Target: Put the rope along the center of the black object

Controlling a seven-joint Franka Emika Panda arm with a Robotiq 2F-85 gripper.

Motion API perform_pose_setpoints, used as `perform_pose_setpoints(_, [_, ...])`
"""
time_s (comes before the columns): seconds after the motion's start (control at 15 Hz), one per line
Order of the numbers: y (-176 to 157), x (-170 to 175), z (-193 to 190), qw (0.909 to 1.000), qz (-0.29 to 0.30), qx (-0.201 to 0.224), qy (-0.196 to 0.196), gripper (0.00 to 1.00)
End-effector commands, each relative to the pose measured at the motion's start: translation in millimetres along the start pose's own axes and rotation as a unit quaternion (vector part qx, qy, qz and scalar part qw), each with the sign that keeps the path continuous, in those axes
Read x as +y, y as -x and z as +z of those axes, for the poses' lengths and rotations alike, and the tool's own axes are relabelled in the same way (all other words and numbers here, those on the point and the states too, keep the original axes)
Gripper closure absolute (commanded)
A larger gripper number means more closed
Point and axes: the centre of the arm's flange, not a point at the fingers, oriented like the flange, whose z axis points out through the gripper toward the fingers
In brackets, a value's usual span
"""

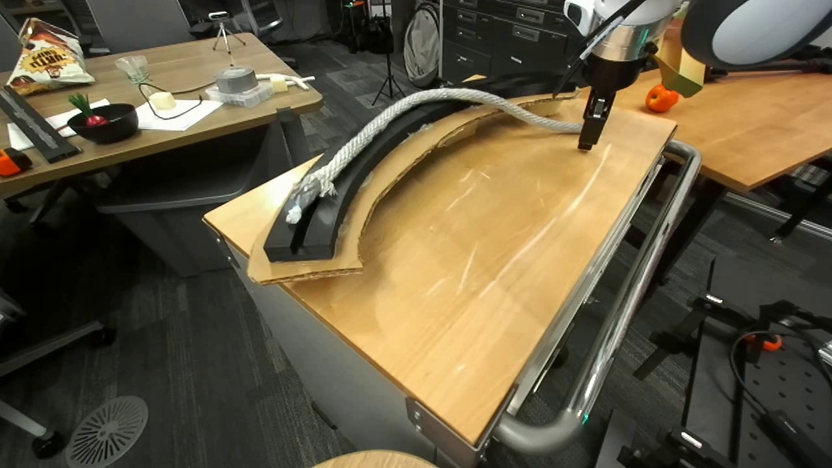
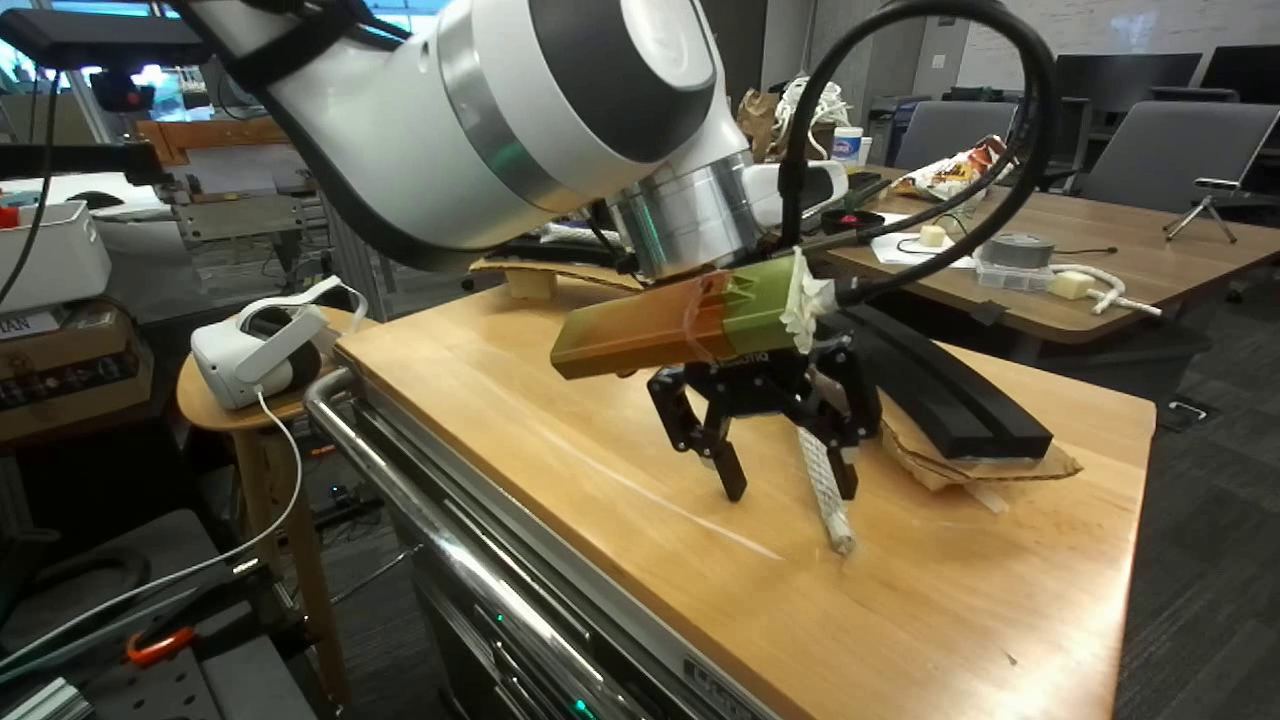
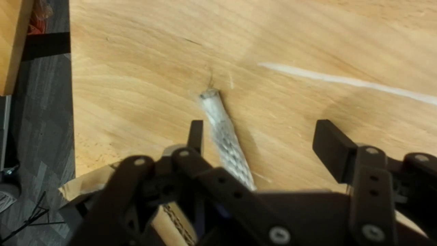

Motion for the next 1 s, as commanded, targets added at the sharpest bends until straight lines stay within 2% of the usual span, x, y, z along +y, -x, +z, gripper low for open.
perform_pose_setpoints(0.0, [-17.7,14.8,14.2,0.9995,0.009,-0.001,0.03,0.0])
perform_pose_setpoints(0.2, [-34.6,26.6,17.2,0.9986,-0.005,-0.016,0.049,0.0])
perform_pose_setpoints(0.4, [-46.8,36.2,20.7,0.9989,-0.02,-0.015,0.04,0.05])
perform_pose_setpoints(0.73, [-46.1,50.3,32.7,0.9983,-0.044,0.005,-0.038,0.15])
perform_pose_setpoints(0.93, [-38.6,57.7,39.8,0.995,-0.052,0.017,-0.084,0.16])
